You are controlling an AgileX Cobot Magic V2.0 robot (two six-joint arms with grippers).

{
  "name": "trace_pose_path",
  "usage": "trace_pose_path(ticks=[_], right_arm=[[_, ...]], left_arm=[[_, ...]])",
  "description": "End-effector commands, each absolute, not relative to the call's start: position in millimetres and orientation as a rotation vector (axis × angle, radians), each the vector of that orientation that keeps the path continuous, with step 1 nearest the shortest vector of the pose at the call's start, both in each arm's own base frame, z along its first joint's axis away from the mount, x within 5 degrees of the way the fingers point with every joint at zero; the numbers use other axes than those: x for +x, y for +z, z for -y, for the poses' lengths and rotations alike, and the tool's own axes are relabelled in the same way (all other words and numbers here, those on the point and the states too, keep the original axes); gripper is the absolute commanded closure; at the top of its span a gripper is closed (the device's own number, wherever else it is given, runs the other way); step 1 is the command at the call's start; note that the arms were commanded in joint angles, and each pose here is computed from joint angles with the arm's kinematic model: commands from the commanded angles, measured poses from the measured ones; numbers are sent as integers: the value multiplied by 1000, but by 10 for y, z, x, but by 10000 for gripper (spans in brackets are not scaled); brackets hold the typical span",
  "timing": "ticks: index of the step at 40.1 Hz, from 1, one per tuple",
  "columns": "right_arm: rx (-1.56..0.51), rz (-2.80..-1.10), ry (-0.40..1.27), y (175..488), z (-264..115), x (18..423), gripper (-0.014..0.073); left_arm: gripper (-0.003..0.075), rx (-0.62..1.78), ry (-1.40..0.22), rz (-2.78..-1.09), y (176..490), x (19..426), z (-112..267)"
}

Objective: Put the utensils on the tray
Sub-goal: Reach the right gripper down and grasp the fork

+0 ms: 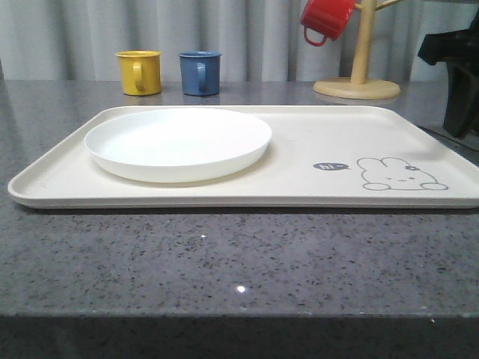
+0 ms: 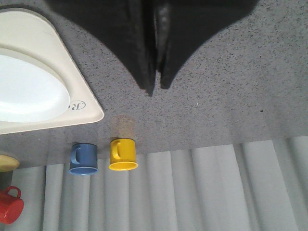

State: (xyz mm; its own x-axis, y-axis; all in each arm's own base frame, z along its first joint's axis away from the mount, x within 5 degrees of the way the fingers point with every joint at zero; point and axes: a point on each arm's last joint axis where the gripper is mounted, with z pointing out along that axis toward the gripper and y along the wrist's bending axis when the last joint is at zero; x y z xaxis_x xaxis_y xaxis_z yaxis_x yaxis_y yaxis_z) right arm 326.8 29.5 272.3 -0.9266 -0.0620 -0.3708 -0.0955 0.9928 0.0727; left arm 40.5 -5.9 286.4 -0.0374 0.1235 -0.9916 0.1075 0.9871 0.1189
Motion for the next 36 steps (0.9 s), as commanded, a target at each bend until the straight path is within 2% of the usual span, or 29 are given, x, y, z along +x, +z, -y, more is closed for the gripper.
trace_pose_path(ticks=[1, 18, 21, 25, 28, 36], right_arm=[[-121, -2673, 121, 2881, -297, 3320, 285], [-121, -2726, 121, 2689, -303, 3412, 305], [-122, -2743, 121, 2663, -303, 3413, 372], [-132, -2756, 106, 2658, -294, 3401, 551], [-140, -2763, 88, 2671, -279, 3385, 644], [-106, -2721, 50, 2895, -239, 3256, 658]], left_arm=[[738, 158, -6, -1514, 3022, 396, 59], [738, 158, -6, -1514, 3022, 396, 59], [738, 158, -6, -1514, 3022, 396, 59], [738, 158, -6, -1514, 3022, 396, 59], [738, 158, -6, -1514, 3022, 396, 59], [738, 158, -6, -1514, 3022, 396, 59]])
